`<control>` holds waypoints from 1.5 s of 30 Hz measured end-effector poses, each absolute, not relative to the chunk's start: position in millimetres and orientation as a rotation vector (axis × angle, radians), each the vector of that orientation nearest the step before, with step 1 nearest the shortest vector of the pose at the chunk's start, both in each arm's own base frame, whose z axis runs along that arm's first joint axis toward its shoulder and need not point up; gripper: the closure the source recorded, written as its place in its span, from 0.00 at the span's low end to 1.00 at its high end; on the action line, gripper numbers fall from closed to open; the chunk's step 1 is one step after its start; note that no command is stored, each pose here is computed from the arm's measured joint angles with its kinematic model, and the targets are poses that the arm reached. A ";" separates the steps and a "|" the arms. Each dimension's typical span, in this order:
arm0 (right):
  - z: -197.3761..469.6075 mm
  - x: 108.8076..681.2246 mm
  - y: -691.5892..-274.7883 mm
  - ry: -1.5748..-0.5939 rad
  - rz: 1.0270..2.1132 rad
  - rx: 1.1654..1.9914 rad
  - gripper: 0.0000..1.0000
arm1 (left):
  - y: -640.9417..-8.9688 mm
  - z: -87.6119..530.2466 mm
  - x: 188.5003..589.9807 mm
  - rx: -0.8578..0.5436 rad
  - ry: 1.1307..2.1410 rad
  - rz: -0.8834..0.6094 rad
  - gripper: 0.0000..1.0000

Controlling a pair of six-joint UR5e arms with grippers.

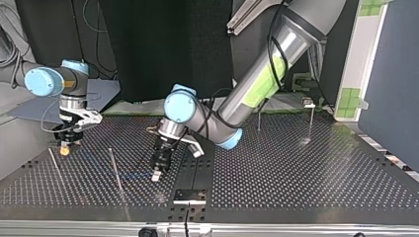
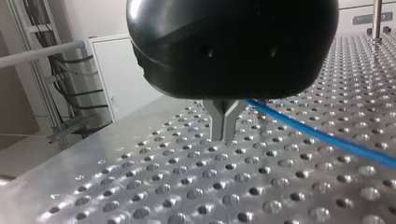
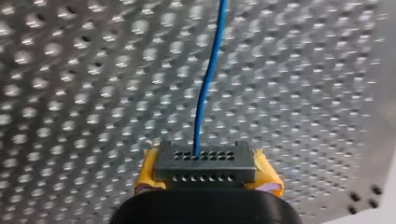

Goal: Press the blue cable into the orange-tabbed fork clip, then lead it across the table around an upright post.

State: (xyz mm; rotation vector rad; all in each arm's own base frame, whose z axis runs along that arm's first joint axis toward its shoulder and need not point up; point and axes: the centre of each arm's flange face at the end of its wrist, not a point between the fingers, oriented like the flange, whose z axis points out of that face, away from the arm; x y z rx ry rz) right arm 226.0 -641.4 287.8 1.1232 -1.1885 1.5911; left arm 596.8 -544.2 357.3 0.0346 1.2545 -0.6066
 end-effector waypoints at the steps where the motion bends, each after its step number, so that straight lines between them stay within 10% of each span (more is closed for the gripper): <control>1: 283.2 226.4 -642.2 -1.193 1.587 1.129 1.00 | -543.4 355.6 597.9 0.034 1.256 -0.605 0.99; 19: 212.2 243.5 -640.3 -1.268 1.530 1.243 1.00 | -542.4 321.8 607.9 0.027 1.283 -0.585 0.99; 29: 164.5 252.9 -634.8 -1.307 1.484 1.316 1.00 | -542.3 311.5 602.0 0.039 1.328 -0.571 0.15; 34: 151.4 256.2 -633.1 -1.313 1.471 1.337 1.00 | -544.9 306.5 596.5 0.050 1.352 -0.570 0.00; 45: 93.6 259.3 -629.1 -1.356 1.410 1.400 1.00 | -545.4 298.2 591.4 0.056 1.382 -0.566 0.00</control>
